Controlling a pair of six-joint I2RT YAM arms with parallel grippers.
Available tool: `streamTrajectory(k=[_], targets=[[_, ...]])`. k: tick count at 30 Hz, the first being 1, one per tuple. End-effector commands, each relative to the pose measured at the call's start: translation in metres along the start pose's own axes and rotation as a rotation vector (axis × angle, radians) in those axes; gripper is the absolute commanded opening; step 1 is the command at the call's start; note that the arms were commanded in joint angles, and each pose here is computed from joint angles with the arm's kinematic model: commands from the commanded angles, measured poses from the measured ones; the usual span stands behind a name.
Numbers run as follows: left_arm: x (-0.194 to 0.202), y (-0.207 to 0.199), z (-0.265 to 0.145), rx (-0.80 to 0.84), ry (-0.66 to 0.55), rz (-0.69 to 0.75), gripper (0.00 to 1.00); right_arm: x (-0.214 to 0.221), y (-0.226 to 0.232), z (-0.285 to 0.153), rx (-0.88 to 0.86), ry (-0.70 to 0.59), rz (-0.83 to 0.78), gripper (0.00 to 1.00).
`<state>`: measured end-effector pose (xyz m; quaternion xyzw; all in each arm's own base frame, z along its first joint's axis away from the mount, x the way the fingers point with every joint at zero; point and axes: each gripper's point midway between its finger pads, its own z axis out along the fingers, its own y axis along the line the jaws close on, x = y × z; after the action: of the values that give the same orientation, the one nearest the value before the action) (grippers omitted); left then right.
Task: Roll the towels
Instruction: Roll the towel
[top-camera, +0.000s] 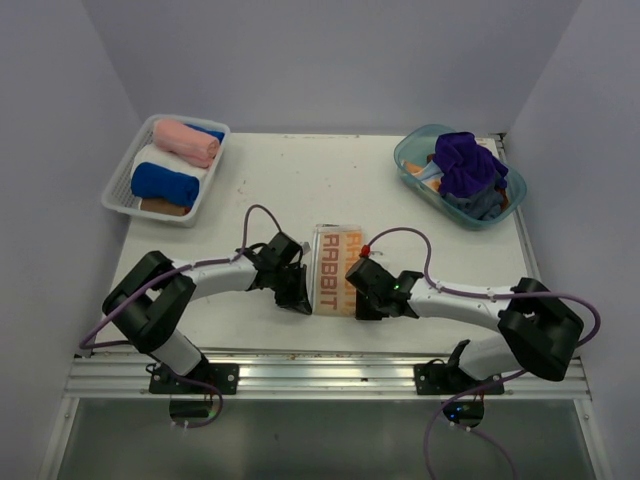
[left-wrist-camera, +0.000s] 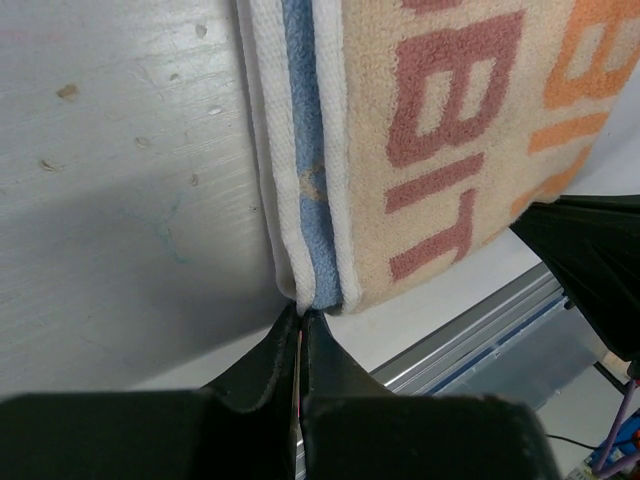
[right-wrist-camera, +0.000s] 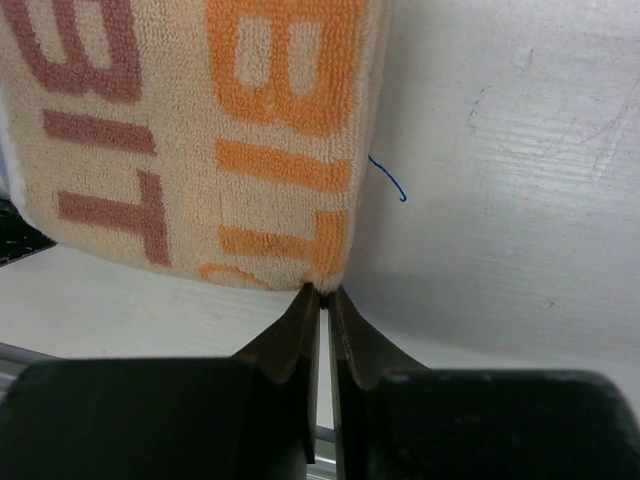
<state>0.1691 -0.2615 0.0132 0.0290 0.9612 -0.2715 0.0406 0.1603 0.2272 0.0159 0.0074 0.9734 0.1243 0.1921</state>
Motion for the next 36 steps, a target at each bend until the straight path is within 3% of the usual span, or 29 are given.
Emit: streamTrajectory(k=[1, 4, 18, 36], targets=[[-0.016, -0.012, -0.006, 0.005, -0.055, 0.014, 0.0, -0.015, 0.012, -0.006, -0.022, -0.042, -0.007, 0.05], [-0.026, -0.021, -0.018, 0.01, -0.101, 0.022, 0.0, -0.023, 0.015, -0.015, -0.025, -0.067, -0.012, 0.0], [-0.057, -0.055, -0.057, 0.039, -0.19, 0.028, 0.0, -0.063, 0.024, -0.05, -0.012, -0.182, -0.026, 0.01], [-0.12, -0.044, -0.053, 0.066, -0.204, -0.09, 0.0, -0.125, 0.018, -0.028, 0.072, -0.178, 0.009, 0.01]])
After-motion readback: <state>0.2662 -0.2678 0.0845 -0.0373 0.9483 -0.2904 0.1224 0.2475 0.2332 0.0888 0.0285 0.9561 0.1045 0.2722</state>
